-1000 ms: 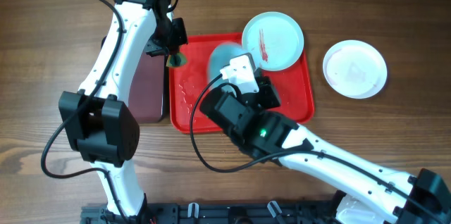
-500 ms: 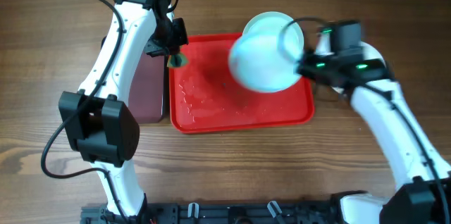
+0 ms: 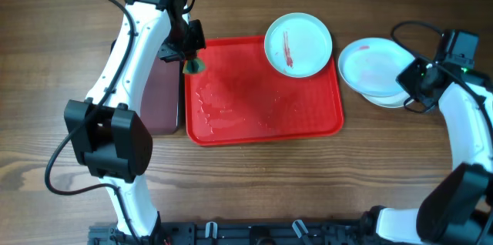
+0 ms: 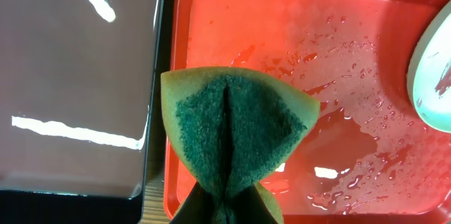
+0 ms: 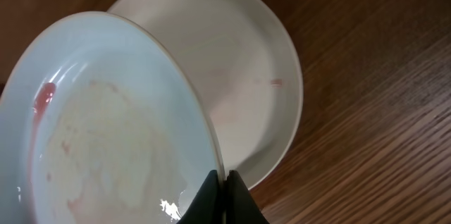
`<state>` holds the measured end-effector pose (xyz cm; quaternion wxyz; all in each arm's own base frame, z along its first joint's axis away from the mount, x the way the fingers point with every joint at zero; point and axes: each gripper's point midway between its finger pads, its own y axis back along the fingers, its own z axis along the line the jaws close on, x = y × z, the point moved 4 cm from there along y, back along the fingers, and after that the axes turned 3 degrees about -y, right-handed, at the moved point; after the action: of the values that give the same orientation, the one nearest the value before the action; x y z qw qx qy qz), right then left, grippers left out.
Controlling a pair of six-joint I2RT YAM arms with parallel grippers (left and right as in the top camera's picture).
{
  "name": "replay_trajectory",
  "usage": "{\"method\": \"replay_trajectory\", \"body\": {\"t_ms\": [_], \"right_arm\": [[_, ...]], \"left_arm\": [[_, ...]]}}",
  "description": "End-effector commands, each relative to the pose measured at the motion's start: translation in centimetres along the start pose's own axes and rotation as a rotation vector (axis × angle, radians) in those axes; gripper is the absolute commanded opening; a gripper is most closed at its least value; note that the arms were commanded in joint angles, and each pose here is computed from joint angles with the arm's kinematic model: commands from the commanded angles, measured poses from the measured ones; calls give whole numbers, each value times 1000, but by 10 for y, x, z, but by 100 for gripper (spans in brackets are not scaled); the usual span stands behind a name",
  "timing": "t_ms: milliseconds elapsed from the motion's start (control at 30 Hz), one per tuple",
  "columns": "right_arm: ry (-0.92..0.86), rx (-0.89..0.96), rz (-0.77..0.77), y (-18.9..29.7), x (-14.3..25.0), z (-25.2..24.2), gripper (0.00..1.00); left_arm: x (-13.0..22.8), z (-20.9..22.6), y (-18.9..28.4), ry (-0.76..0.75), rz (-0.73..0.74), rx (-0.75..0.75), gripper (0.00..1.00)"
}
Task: Clean dirty plates on tray and stack at the side
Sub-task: 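Carry the blue plate right and stack it on the white plate, then release the plate and move the right gripper to the last blue plate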
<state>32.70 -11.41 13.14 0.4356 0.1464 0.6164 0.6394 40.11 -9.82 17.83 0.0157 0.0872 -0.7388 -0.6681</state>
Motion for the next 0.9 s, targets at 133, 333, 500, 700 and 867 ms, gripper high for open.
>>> {"method": "replay_trajectory", "body": {"t_ms": [133, 333, 500, 700, 867], "right_arm": [[-69, 99, 65, -37, -4, -33, 4], [-48, 59, 69, -43, -6, -27, 54], [57, -244, 134, -29, -8, 24, 63], [247, -398, 117, -6, 13, 108, 59], [253, -390, 82, -8, 51, 163, 56]], "left_arm": [[-1, -4, 12, -14, -27, 27, 4], [-1, -4, 12, -14, -27, 27, 4], [-1, -4, 12, -14, -27, 27, 4], [-1, -4, 12, -14, -28, 28, 4], [-1, -4, 12, -14, -28, 28, 4]]}}
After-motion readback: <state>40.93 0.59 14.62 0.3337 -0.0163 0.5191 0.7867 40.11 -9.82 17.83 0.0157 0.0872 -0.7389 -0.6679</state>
